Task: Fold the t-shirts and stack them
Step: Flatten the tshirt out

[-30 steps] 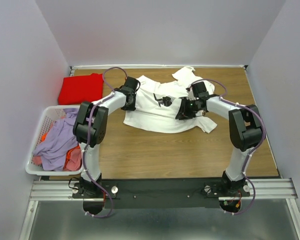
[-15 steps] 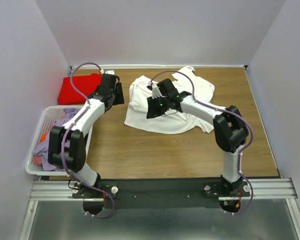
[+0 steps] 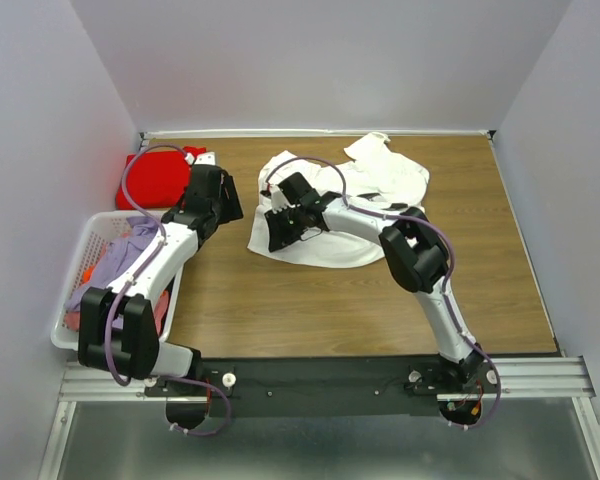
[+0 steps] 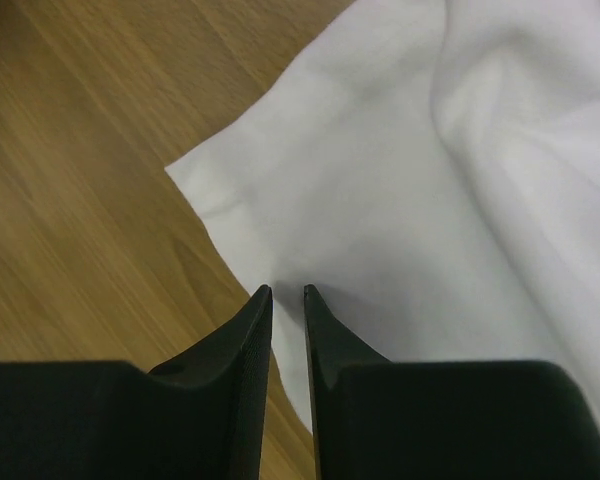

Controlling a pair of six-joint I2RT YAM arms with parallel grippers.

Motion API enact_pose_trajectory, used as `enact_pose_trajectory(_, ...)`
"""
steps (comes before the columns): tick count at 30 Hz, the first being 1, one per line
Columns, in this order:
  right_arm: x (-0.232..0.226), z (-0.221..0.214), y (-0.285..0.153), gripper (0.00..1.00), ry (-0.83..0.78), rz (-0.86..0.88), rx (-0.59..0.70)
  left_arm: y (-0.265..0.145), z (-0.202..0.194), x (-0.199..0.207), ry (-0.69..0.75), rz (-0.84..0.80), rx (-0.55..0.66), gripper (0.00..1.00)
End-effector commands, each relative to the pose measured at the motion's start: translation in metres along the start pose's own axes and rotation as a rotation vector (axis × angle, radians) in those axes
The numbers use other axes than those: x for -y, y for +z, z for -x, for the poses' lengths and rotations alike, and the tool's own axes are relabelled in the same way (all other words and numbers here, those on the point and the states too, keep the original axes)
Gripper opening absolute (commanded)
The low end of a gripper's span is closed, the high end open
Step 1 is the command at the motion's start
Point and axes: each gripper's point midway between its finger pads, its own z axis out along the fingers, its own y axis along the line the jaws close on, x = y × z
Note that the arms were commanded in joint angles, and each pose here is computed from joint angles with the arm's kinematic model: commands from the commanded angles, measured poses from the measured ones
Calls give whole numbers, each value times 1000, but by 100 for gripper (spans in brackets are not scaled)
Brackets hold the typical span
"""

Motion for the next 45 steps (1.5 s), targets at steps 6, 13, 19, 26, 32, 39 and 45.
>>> enact_pose_trajectory(6,-12,-33,3,25,9,14,-79,-16,-26,7,-72,-98,-28,73)
enact_pose_trajectory(13,-18,-3,-53,29,2,-119,47,-30,-78,21,-132,-215,-142,77)
enact_pose_trajectory(19,11,-1,-123,50,36,-349,136,-39,-124,39,-167,-193,-261,77)
enact_pose_trajectory(26,69,-48,-205,72,201,-642,183,-31,-150,41,-216,-69,-310,61)
enact_pose_trajectory(32,85,-79,-251,90,251,-766,242,-17,-147,28,-245,40,-272,60)
enact_pose_trajectory(39,90,-97,-278,94,241,-833,260,6,-150,32,-217,78,-292,56)
enact_pose_trajectory(45,88,-96,-284,94,234,-834,269,21,-150,34,-195,108,-302,49)
